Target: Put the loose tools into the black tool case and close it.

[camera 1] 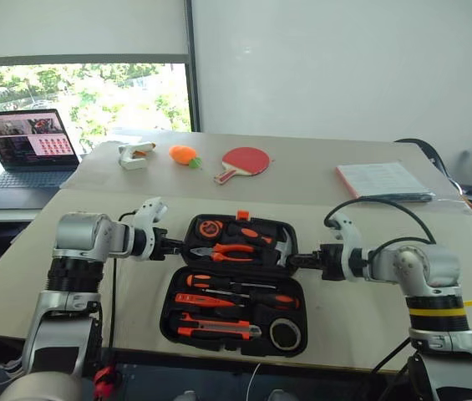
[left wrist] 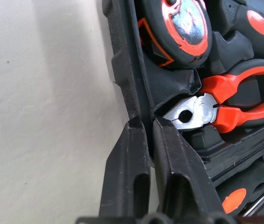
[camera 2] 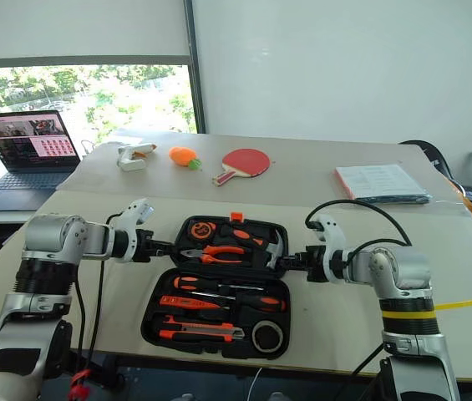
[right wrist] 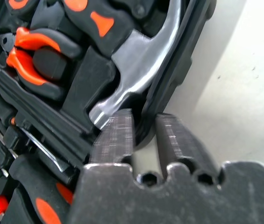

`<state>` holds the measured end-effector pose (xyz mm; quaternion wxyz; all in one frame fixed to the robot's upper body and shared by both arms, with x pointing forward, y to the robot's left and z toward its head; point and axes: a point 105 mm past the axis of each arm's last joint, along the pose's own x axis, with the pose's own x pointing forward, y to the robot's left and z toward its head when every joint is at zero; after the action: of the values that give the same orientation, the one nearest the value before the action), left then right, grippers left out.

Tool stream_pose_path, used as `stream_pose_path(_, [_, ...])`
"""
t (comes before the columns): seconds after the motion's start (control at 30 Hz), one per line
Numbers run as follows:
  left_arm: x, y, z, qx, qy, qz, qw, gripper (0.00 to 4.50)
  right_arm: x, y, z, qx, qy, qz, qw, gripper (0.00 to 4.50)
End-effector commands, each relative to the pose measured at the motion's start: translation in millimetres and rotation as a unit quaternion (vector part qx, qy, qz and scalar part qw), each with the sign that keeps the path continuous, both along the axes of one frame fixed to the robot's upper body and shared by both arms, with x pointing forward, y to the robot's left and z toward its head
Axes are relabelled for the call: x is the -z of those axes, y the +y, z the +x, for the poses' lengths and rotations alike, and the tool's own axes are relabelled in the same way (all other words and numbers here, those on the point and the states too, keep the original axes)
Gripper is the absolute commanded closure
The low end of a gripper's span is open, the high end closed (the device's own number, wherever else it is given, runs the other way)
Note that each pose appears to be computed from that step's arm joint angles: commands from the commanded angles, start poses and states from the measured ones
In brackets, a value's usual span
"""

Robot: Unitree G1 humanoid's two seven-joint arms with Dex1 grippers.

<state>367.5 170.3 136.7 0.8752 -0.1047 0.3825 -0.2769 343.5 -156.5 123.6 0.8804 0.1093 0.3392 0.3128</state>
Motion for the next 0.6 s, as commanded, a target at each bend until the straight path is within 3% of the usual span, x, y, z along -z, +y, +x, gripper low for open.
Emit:
stream_pose_path(0.03, [-5,-14,-4,0.029,-0.007,-0.032,0.999,4.5,-3,7,1,-0.013,-0.012,0.009,1.0,4.48])
stream_pose_path(0.3, [-10,-15,-5,0.037,-0.034,-0.046,0.998,4.5,-22,13,-3,-0.039,-0.061,0.03,0.997,4.48])
stream_pose_path(0.5, [-33,-30,-5,0.075,-0.132,-0.093,0.984,4.5,-38,18,-3,-0.047,-0.127,0.038,0.99,4.48])
stream_pose_path(0.6, [-45,-33,-1,0.08,-0.208,-0.079,0.972,4.5,-47,23,-6,-0.067,-0.183,0.014,0.981,4.48])
